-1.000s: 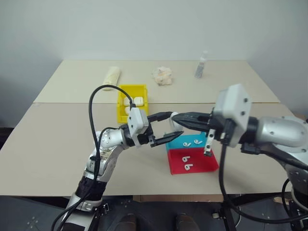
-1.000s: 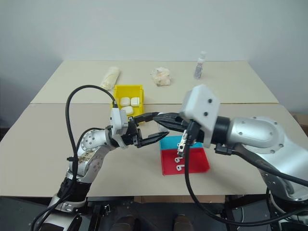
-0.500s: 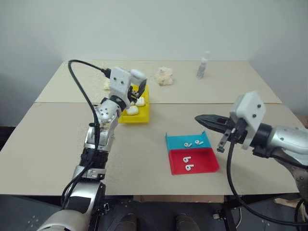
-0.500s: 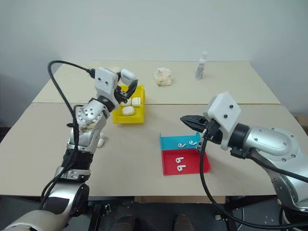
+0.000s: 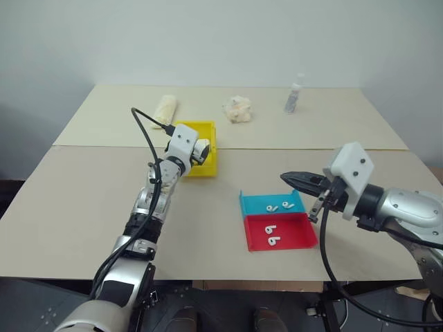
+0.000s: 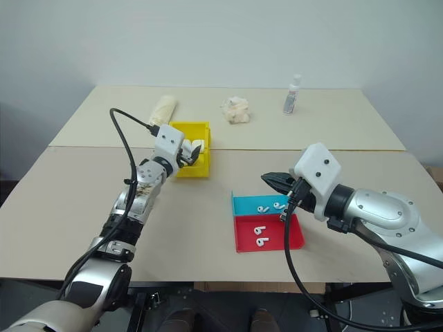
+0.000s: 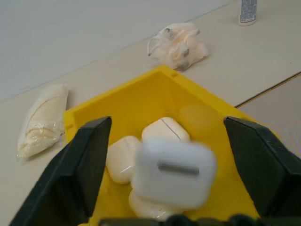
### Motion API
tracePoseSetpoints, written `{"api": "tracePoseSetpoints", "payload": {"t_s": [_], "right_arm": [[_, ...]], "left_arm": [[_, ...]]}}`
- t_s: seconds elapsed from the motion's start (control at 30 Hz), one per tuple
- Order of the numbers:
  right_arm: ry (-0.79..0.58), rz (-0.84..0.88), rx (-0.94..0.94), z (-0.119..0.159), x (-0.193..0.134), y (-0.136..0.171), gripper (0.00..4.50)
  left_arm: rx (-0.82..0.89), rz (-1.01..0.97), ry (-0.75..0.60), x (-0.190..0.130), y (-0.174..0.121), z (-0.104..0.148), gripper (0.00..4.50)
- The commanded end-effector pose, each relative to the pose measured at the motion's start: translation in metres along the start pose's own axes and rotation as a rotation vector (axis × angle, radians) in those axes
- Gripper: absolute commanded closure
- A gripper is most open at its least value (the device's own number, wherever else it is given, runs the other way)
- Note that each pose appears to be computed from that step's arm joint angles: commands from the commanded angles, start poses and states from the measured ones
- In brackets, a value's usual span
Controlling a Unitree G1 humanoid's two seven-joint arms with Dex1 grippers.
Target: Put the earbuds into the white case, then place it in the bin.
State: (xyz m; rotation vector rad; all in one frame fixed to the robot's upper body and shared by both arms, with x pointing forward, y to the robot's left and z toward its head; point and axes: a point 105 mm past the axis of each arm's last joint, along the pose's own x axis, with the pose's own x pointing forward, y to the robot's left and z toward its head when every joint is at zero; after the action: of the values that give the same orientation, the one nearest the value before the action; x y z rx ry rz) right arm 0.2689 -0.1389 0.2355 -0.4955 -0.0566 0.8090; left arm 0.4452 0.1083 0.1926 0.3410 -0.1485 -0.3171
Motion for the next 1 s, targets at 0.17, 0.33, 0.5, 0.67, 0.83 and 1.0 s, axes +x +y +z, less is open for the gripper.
{"api": "tracePoseSetpoints", "payload": {"t_s": [0.17, 0.33, 0.5, 0.67, 0.83, 1.0], "right_arm": [[0.001, -0.027, -0.038, 0.004, -0.004, -0.003, 4.50], [0.046, -0.021, -0.054, -0.004, -0.019, -0.006, 4.50], [0.153, 0.056, -0.118, -0.020, -0.055, -0.007, 4.50], [0.185, 0.195, -0.282, -0.023, -0.094, -0.006, 4.50], [0.254, 0.289, -0.302, -0.035, -0.120, -0.006, 4.50], [0.285, 0.298, -0.302, -0.043, -0.129, -0.005, 4.50]], "left_arm": [[0.047, 0.008, -0.129, -0.002, 0.002, 0.024, 0.03], [-0.032, -0.216, -0.177, -0.031, -0.001, 0.037, 0.03], [-0.064, -0.645, -0.292, -0.108, -0.005, 0.050, 0.03], [-0.016, -0.830, -0.186, -0.153, 0.009, 0.044, 0.03], [-0.032, -0.913, -0.069, -0.184, 0.021, 0.032, 0.03], [0.017, -0.885, 0.011, -0.194, 0.031, 0.021, 0.03]]}}
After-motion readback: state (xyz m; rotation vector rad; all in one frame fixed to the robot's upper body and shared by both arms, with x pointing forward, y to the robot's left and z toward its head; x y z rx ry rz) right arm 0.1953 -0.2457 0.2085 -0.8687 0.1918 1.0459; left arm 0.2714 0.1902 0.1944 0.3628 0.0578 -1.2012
